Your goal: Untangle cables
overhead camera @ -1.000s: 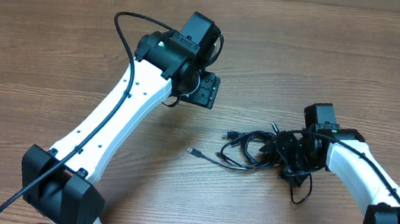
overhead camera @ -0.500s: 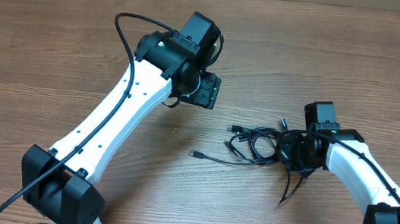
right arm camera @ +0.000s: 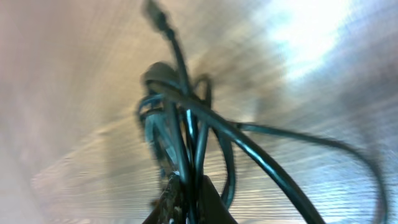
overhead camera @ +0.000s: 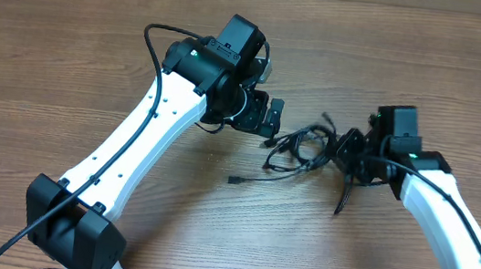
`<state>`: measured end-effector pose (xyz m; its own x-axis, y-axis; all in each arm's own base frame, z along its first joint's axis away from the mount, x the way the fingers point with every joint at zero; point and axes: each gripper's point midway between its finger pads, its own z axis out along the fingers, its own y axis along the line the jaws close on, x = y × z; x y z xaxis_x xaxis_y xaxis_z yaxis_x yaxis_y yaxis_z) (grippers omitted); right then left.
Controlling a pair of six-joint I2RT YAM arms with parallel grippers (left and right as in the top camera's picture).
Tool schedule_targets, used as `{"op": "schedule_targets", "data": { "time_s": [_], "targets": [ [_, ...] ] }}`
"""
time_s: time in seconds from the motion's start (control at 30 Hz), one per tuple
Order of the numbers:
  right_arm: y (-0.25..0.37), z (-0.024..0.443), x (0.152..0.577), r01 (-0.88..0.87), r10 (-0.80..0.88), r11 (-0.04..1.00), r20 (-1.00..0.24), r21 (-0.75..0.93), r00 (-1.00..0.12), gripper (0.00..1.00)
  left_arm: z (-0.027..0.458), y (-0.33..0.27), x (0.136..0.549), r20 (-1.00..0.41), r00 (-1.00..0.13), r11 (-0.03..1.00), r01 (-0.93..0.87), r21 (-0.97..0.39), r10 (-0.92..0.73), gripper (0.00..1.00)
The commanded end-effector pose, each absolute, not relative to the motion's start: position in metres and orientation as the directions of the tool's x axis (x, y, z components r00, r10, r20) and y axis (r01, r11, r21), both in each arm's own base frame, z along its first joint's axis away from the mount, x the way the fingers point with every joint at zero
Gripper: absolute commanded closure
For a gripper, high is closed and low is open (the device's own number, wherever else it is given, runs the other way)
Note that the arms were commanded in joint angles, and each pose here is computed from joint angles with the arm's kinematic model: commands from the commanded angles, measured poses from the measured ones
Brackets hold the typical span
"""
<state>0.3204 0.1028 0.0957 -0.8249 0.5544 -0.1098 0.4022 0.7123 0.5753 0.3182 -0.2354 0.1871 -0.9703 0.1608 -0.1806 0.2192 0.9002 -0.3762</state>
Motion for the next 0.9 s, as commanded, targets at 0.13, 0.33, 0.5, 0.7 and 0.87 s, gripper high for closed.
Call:
{"op": "schedule_targets", "data": {
  "time_s": [0.13,0.33,0.5,0.7,0.87],
  "targets": [
    [0.095,0.187,0.340,0.265,0.607,0.688,-0.335,0.676,-0.721,0.96,0.209,-0.257,0.301,-0.021,-0.999,0.844,-0.029,-0.535,-0.047,0.00],
    [0.096,0.232,0.342,0.204,0.670,0.619,-0.375,0.758,-0.641,0.96,0.218,-0.279,0.286,0.146,-0.974,0.782,-0.226,-0.581,-0.173,0.01],
    [0.096,0.238,0.343,0.211,0.694,0.591,-0.357,0.779,-0.625,0.96,0.223,-0.301,0.281,0.241,-0.925,0.723,-0.380,-0.576,-0.295,0.00],
    [0.086,0.200,0.322,0.332,0.671,0.650,-0.310,0.684,-0.673,0.37,0.214,-0.292,0.288,0.172,-0.920,0.756,-0.387,-0.528,-0.351,0.01],
    [0.082,0.152,0.317,0.439,0.651,0.689,-0.226,0.577,-0.724,0.10,0.210,-0.285,0.295,0.135,-0.908,0.763,-0.407,-0.503,-0.396,0.00]
  ]
}}
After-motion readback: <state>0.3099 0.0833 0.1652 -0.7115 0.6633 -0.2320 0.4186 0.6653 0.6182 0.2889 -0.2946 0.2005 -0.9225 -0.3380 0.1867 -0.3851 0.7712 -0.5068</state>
